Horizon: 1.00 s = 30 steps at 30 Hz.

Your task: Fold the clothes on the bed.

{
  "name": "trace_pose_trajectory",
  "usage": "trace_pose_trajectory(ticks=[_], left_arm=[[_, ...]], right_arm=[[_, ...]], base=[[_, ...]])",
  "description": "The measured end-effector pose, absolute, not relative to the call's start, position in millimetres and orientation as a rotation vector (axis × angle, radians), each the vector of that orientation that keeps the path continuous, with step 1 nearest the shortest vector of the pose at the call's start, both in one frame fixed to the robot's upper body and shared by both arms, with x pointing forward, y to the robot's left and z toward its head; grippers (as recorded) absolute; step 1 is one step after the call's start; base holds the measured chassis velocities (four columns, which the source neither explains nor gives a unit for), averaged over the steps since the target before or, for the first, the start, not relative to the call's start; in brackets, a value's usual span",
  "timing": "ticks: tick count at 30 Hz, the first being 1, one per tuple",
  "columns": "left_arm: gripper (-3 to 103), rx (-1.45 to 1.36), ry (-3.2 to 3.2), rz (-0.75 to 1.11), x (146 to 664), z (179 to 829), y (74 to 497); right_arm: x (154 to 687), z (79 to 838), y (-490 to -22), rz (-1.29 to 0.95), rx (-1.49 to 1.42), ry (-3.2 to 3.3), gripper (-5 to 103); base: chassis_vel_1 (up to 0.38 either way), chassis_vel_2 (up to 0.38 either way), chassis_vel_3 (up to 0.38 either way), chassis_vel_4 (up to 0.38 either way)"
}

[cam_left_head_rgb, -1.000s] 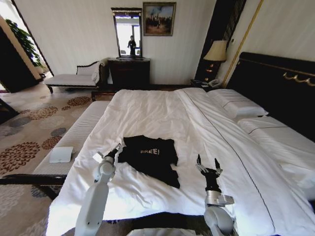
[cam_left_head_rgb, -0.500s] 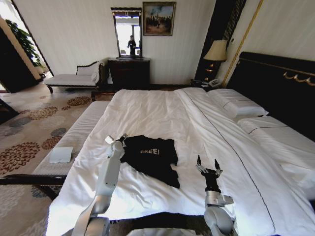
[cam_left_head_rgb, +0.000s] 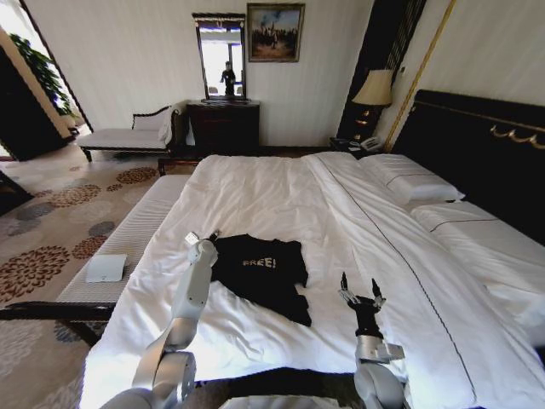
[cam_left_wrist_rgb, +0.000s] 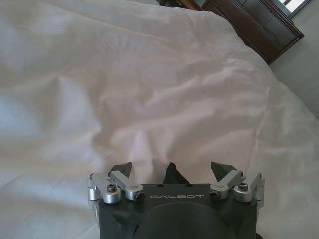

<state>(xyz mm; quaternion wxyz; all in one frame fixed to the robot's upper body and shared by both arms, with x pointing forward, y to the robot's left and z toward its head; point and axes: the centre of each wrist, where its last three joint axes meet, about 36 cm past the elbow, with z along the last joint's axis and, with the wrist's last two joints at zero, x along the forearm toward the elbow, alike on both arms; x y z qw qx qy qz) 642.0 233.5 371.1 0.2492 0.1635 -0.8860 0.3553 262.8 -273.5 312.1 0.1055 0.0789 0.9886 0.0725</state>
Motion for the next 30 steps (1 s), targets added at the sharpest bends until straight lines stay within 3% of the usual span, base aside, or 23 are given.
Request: trace_pose_trajectory(ticks=[2, 4, 6, 7, 10, 14, 19, 24, 30], left_arm=[[89, 0.445, -2.412, 0.968, 642.3, 370.5, 233.0], [79, 0.442, -2.41, 0.964, 642.4, 369.6, 231.7], [79, 0.44, -2.411, 0.962, 642.3, 369.5, 230.9], [68, 0.438, -2.41, 0.961, 642.1, 369.1, 230.1], [63, 0.436, -2.409, 0.958, 641.3, 367.9, 229.0], [41, 0.429, -2.409, 0.953, 638.0, 366.4, 227.5], [30, 0.428, -2.402, 0.946, 633.9, 361.2, 227.4], [4, 0.407, -2.407, 0.936, 624.5, 356.9, 225.9], [0, 0.397, -2.419, 0.941, 612.9, 356.8, 228.8]], right_arm=[[262.4, 312.0, -273.5, 0.211, 0.232, 2.913, 100], [261.5, 312.0, -273.2, 0.208, 0.231, 2.913, 100], [261.0, 311.7, -272.9, 0.208, 0.232, 2.913, 100], [260.7, 311.5, -272.4, 0.208, 0.232, 2.912, 100], [260.5, 311.3, -271.5, 0.209, 0.231, 2.912, 100], [261.1, 310.5, -269.9, 0.209, 0.228, 2.912, 100], [261.0, 308.8, -268.9, 0.206, 0.225, 2.915, 100], [260.5, 307.3, -269.7, 0.201, 0.226, 2.917, 100], [260.1, 305.8, -269.4, 0.202, 0.229, 2.918, 100]], base=[[0.0, 0.0, 0.0, 0.0], [0.0, 0.0, 0.0, 0.0], [0.0, 0.0, 0.0, 0.0], [0.0, 0.0, 0.0, 0.0], [0.0, 0.0, 0.0, 0.0], [0.0, 0.0, 0.0, 0.0], [0.0, 0.0, 0.0, 0.0], [0.0, 0.0, 0.0, 0.0], [0.0, 0.0, 0.0, 0.0]])
